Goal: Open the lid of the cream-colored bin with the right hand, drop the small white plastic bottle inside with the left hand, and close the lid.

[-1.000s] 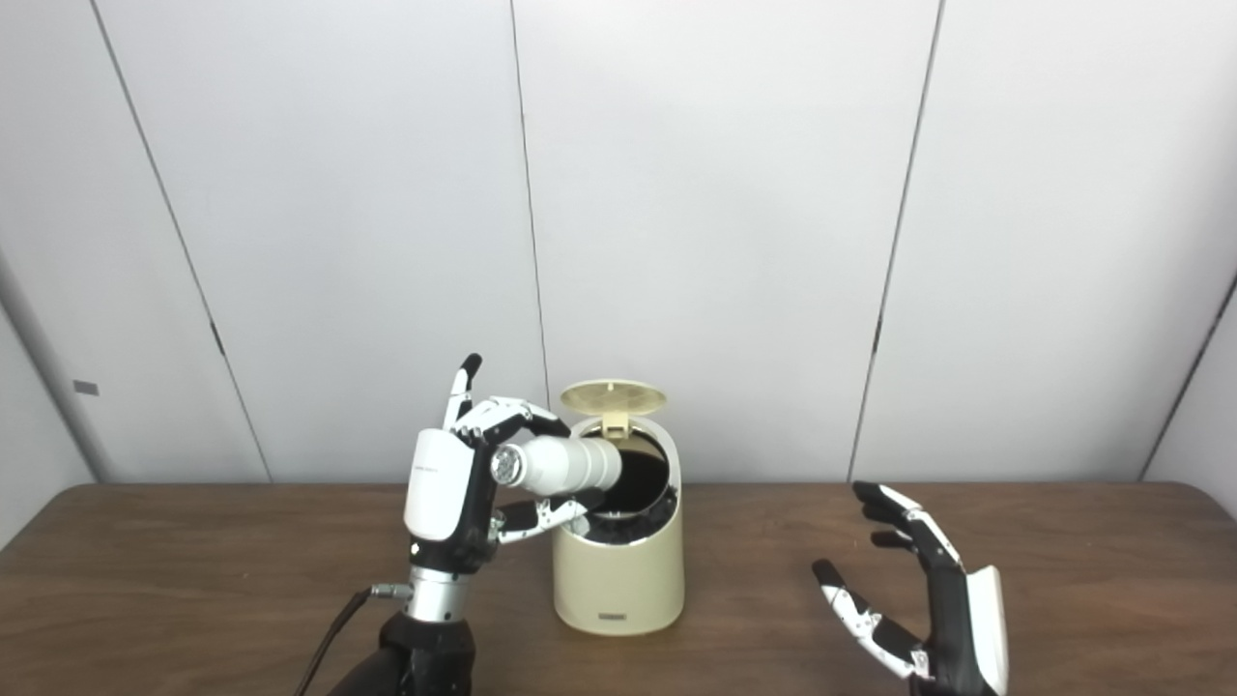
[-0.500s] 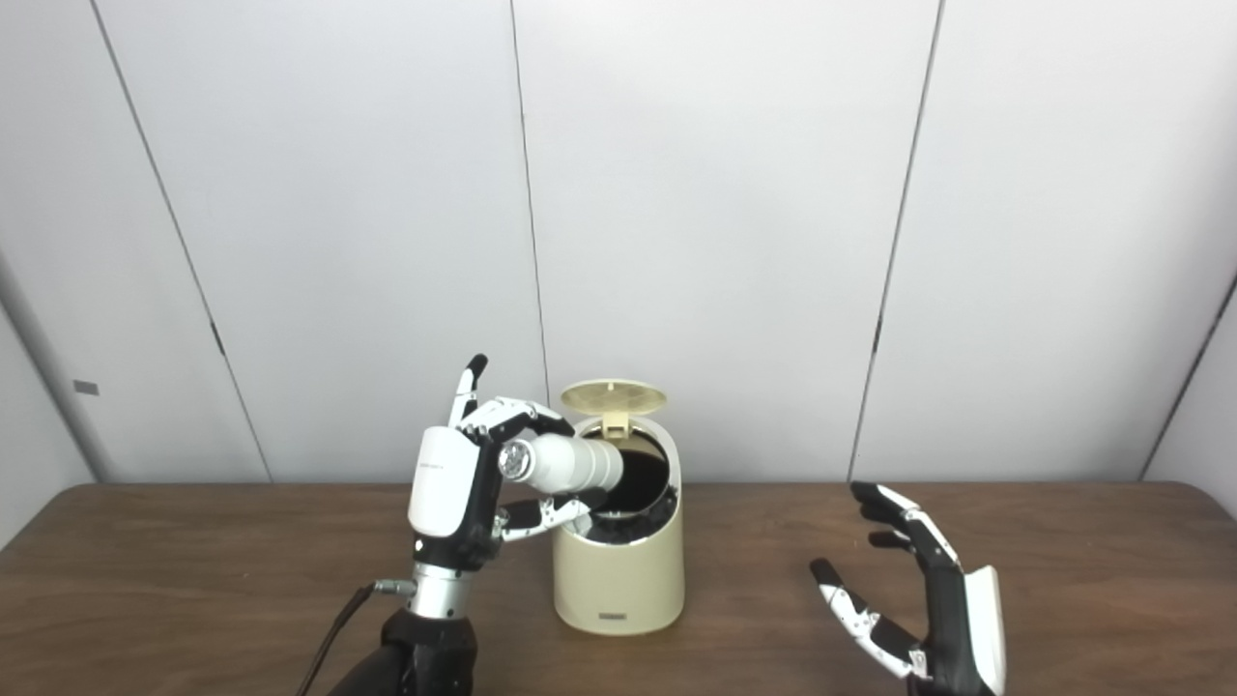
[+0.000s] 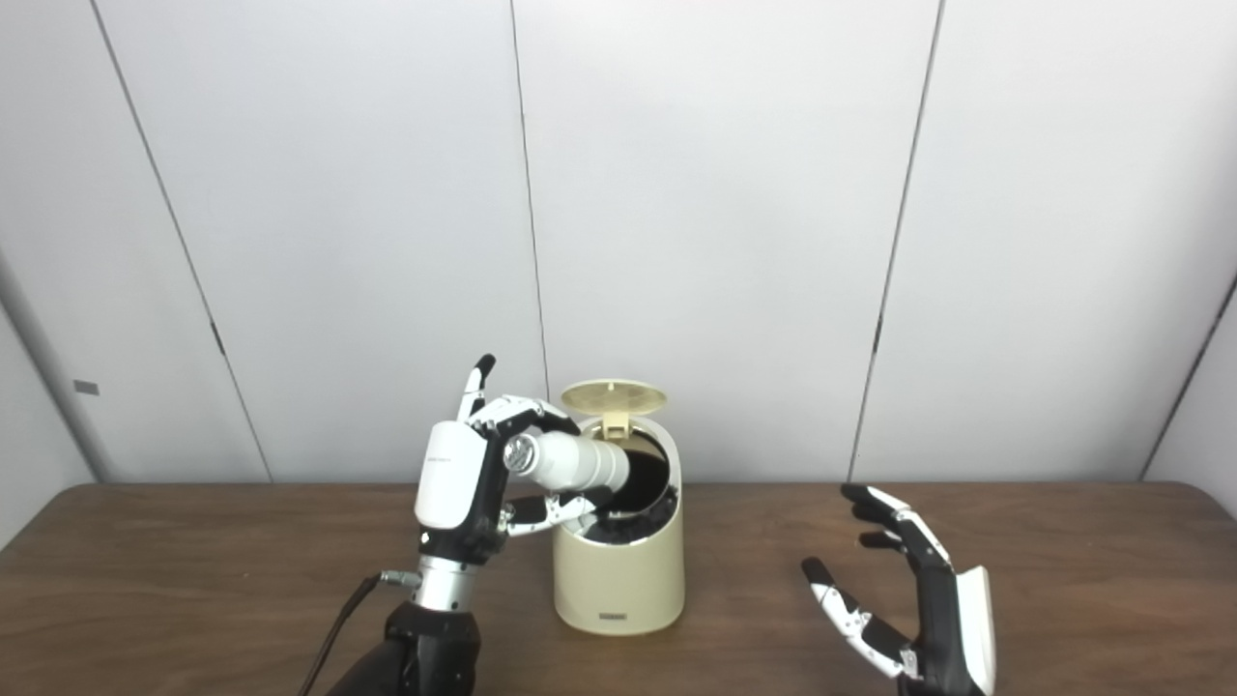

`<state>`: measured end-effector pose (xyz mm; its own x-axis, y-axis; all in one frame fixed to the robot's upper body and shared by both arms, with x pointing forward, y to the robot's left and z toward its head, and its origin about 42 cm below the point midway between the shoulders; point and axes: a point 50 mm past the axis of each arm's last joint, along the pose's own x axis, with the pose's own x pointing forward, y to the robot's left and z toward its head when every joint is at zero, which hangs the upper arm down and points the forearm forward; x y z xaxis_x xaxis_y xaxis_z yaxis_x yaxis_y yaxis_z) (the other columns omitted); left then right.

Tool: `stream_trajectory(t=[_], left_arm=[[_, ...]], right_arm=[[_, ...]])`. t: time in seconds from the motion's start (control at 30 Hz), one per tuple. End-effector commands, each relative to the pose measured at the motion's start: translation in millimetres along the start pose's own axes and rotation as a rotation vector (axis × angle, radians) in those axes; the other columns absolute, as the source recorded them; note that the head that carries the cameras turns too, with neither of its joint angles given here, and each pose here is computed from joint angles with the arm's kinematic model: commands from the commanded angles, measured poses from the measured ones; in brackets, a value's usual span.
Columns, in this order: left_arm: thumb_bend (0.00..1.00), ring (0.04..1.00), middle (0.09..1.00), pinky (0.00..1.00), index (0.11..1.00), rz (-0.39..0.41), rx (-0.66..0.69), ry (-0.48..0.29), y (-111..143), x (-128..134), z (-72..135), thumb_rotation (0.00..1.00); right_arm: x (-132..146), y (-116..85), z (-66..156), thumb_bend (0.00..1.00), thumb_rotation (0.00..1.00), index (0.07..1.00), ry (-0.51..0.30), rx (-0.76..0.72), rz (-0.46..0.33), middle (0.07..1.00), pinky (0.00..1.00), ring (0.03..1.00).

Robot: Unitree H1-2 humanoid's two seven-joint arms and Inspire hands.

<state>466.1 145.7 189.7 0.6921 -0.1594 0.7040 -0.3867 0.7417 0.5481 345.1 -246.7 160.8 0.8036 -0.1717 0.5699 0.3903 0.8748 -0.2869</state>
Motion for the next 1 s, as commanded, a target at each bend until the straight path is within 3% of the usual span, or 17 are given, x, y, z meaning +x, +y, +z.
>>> stream_trajectory(t=[0.0,0.03,0.07,0.1,0.13,0.2,0.27,0.37,0.63,0.97], left_arm=[[0.52,0.674,0.533,1.00,0.482,0.016,-0.023,-0.040,7.2,27.1,7.7,0.05],[0.52,0.678,0.543,1.00,0.485,0.008,-0.030,-0.036,7.2,26.9,7.1,0.07],[0.62,0.681,0.551,1.00,0.493,0.001,-0.036,-0.031,7.4,26.8,6.8,0.12],[0.80,0.683,0.555,1.00,0.506,-0.005,-0.038,-0.027,7.7,26.7,6.7,0.21],[0.90,0.684,0.558,1.00,0.513,-0.009,-0.039,-0.025,7.9,26.6,6.8,0.27],[0.98,0.685,0.562,1.00,0.525,-0.013,-0.038,-0.019,8.2,26.6,6.9,0.38],[1.00,0.690,0.565,1.00,0.526,-0.014,-0.040,-0.015,8.5,26.6,6.7,0.45],[1.00,0.692,0.565,1.00,0.526,-0.016,-0.044,-0.011,9.1,26.6,6.2,0.48],[1.00,0.690,0.556,1.00,0.525,-0.016,-0.044,-0.004,9.0,27.0,6.1,0.48],[1.00,0.688,0.561,1.00,0.535,-0.020,-0.043,0.009,7.7,24.4,5.0,0.53]], right_arm=[[9.3,2.6,11.3,0.25,0.18,0.705,-0.060,0.025,-0.019,0.741,0.62,0.724],[9.5,2.7,11.3,0.25,0.18,0.706,-0.060,0.022,-0.020,0.740,0.62,0.723],[9.7,2.8,11.4,0.25,0.18,0.707,-0.062,0.020,-0.020,0.739,0.62,0.722],[9.8,3.0,11.2,0.25,0.18,0.707,-0.062,0.024,-0.020,0.738,0.61,0.721],[9.7,3.1,11.0,0.25,0.18,0.709,-0.061,0.030,-0.020,0.741,0.62,0.724],[9.8,3.3,10.3,0.25,0.17,0.705,-0.061,0.031,-0.019,0.742,0.62,0.726],[9.9,3.5,10.3,0.25,0.18,0.706,-0.063,0.031,-0.020,0.741,0.62,0.723],[9.8,4.0,10.1,0.25,0.20,0.711,-0.063,0.034,-0.021,0.743,0.62,0.724],[9.7,3.4,9.7,0.26,0.16,0.707,-0.062,0.037,-0.026,0.738,0.60,0.710],[9.4,2.6,8.4,0.26,0.18,0.711,-0.064,0.029,-0.023,0.741,0.61,0.722]])
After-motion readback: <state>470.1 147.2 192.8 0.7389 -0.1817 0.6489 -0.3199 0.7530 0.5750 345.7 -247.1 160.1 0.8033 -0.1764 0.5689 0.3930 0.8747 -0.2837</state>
